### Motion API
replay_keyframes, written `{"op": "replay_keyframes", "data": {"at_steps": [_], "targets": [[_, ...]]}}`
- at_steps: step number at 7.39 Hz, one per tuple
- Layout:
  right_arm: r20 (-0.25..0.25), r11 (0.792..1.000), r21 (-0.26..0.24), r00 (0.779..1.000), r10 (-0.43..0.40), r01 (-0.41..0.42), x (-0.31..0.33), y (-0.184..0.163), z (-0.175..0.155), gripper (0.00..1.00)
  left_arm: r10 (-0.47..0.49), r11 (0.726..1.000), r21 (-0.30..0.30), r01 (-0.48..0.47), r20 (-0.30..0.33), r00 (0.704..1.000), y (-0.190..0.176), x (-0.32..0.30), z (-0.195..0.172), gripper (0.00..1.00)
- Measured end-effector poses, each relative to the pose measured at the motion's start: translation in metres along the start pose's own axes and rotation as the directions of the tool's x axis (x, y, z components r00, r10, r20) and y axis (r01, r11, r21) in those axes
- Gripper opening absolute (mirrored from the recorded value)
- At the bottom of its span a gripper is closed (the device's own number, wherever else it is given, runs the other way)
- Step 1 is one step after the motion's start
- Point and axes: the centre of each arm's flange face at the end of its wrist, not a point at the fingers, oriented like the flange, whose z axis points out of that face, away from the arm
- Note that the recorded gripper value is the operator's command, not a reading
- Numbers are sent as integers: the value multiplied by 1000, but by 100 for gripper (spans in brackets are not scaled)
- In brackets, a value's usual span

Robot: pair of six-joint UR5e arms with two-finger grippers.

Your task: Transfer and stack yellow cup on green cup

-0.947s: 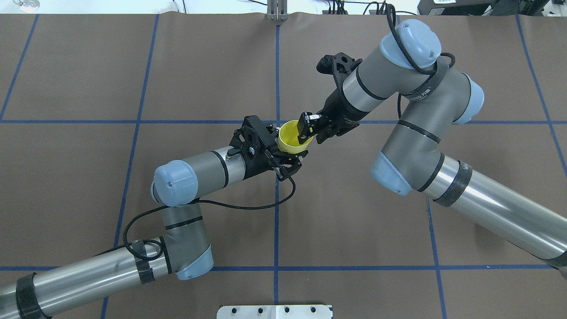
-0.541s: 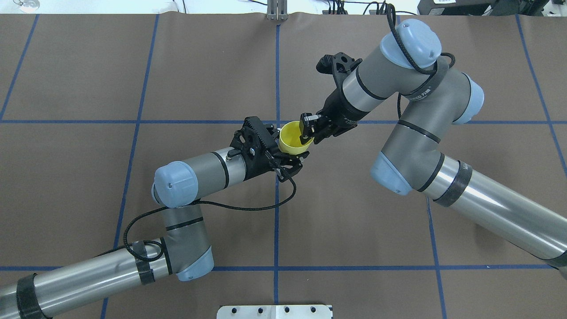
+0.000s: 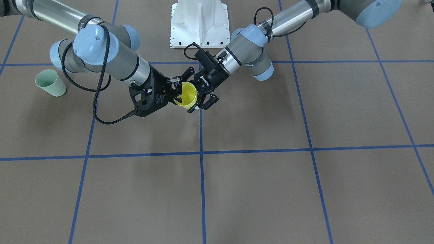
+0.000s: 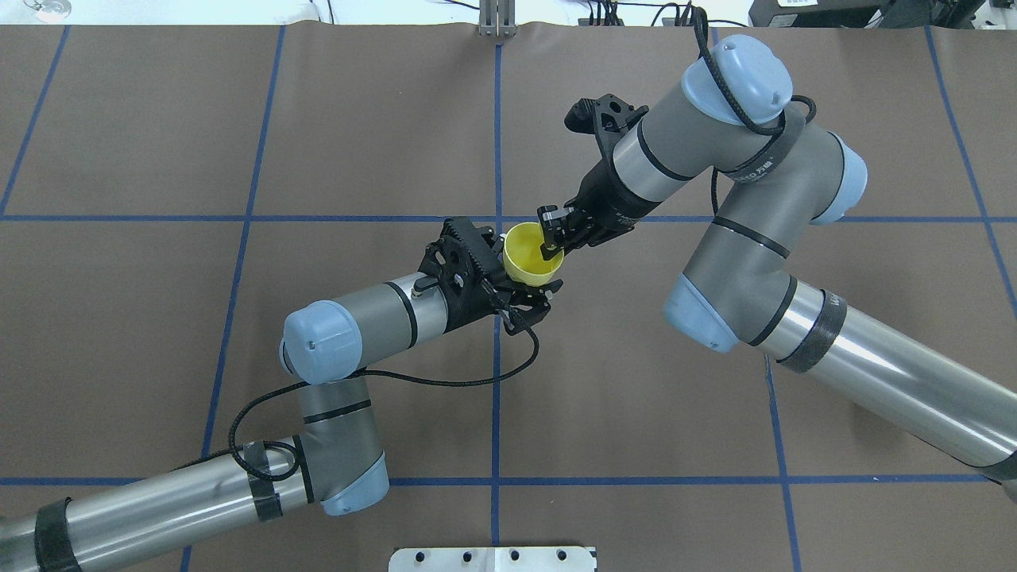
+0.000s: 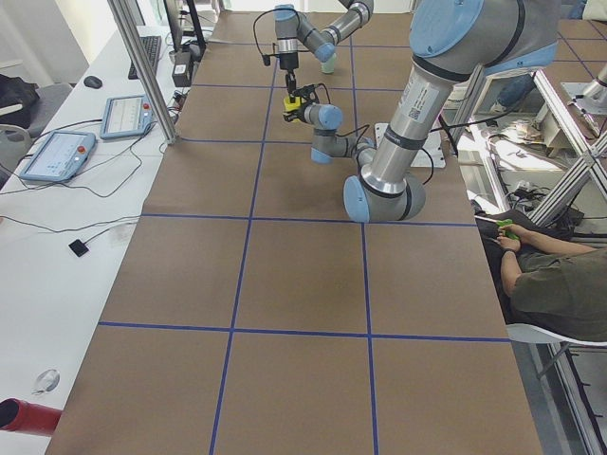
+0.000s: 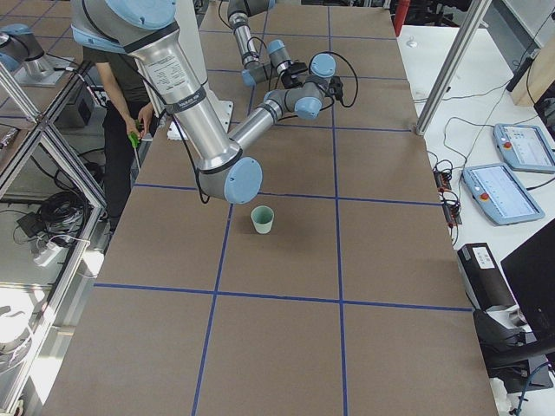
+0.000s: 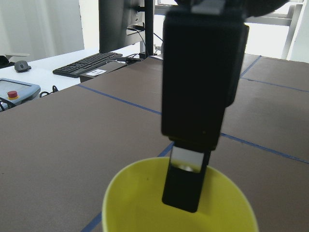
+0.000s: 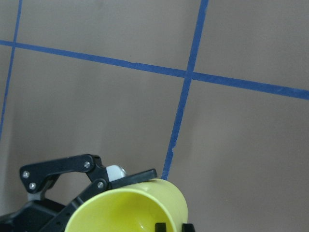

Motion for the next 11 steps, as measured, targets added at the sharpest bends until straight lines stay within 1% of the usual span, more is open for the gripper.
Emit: {"op": "replay_keyframes", "data": {"at_steps": [4, 6, 7, 8, 9, 10, 11], "targets": [[17, 1000, -23, 1000, 9, -9, 15, 12, -14, 0, -28, 999, 28, 29, -9, 1000, -8, 4, -11, 99], [16, 1000, -20, 1000, 17, -17, 26, 15, -23, 0, -32, 999, 39, 33, -15, 999, -12, 5, -17, 99], [19, 1000, -10, 1000, 24, -24, 36, 17, -39, 0, -33, 999, 40, 33, -15, 999, -12, 5, -18, 99], [18, 999, 12, 999, 41, -41, 53, 19, -63, 0, -32, 999, 40, 33, -15, 999, -12, 5, -18, 99], [8, 996, 47, 997, 71, -71, 74, 21, -89, 0, -32, 999, 41, 32, -4, 999, -11, 3, -19, 99], [-12, 990, 88, 994, 113, -111, 103, 23, -114, 0, -31, 998, 49, 30, 28, 999, -9, -2, -20, 99], [-43, 979, 131, 986, 162, -156, 138, 35, -135, 0, -37, 997, 70, 30, 92, 995, -8, -9, -21, 99]]}}
